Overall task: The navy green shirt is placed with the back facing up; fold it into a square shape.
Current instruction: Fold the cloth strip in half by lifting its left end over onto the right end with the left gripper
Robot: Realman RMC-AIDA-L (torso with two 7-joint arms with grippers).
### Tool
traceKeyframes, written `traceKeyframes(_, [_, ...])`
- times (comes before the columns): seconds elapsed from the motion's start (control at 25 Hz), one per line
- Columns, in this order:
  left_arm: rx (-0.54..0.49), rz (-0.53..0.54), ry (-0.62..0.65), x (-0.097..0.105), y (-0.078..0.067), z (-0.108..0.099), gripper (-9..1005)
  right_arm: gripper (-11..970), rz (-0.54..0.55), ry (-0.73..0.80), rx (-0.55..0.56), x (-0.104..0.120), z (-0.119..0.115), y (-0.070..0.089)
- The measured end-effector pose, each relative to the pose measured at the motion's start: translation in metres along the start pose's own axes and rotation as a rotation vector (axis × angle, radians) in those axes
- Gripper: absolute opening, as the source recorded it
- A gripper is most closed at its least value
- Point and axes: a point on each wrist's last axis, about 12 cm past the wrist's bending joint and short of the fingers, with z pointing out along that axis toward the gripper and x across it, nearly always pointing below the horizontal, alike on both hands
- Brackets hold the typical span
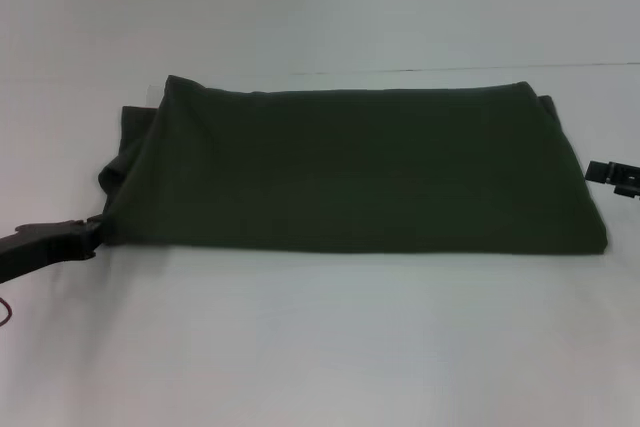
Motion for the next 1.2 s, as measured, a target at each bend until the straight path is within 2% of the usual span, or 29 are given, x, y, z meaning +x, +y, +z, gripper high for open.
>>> traceKeyframes(0.56, [-0.006, 0.006, -0.006, -0.003, 0.002, -0.003, 15, 760, 0.043, 0.076, 0.022, 0.014, 0.01, 0.0])
traceKeyframes(0.8, [-0.004, 0.007, -0.007, -0.004, 0.001, -0.001, 14, 760, 0.059, 0.082, 0.034, 0.021, 0.007, -0.004])
traceKeyframes(1.2, [-0.002, 0.003, -0.006, -0.005, 0.001, -0.001, 14, 759, 0.054, 0.084, 0.03, 0.023, 0.009, -0.003])
